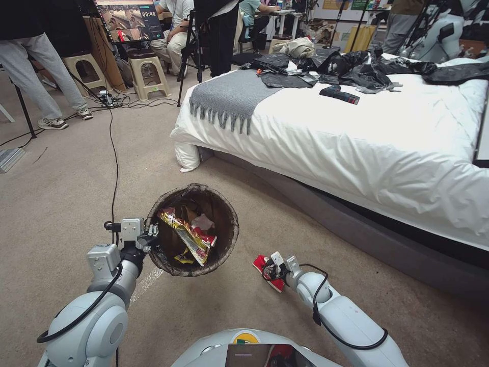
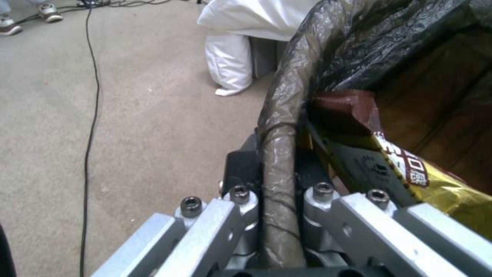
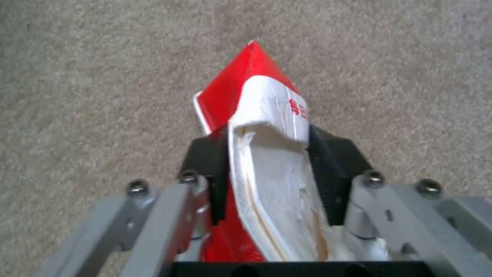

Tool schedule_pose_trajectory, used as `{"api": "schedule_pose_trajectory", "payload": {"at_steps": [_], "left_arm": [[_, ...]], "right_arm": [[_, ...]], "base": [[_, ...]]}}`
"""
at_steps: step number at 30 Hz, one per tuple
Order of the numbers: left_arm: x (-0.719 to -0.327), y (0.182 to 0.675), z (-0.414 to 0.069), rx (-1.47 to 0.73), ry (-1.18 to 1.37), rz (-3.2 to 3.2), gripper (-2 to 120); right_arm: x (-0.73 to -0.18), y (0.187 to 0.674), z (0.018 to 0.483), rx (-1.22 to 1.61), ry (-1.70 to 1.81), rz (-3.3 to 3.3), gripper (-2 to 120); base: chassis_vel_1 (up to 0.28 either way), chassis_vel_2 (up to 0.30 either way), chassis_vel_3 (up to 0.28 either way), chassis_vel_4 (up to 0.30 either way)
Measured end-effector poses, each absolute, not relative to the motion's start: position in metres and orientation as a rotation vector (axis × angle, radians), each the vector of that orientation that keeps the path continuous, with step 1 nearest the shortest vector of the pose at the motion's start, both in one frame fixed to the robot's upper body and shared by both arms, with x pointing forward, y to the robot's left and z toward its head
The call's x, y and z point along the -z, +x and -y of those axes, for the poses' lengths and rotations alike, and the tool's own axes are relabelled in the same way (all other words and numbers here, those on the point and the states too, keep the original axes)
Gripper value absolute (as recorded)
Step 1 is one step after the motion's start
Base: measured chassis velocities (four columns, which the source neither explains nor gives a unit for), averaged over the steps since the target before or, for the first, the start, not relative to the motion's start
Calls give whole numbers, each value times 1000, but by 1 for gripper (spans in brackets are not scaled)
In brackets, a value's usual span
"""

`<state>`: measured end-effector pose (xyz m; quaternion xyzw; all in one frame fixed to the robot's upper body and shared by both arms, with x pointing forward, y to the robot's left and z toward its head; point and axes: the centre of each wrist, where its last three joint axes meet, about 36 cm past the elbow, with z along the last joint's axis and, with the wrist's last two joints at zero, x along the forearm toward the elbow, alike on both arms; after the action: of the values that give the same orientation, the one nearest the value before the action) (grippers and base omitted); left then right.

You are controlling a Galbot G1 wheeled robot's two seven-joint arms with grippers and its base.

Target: Pick up the trash bin, then pick up the garbage from the floor and place it into the trash bin.

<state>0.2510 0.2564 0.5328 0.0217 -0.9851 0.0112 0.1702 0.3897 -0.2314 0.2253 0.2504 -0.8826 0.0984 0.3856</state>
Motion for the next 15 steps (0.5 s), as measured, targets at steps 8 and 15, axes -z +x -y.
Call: {"api": "schedule_pose_trajectory", "payload": {"at_steps": [8,15], "left_arm": [[-532,250,-256,-32,60,2795,5],[-531,249,-256,-34,61,2787,5]], "right_arm": [[-226,385,234,-253,626,2256,14],[-236,385,241,-279,613,2300,4]], "base": [[0,0,0,0],[0,0,0,0]]}}
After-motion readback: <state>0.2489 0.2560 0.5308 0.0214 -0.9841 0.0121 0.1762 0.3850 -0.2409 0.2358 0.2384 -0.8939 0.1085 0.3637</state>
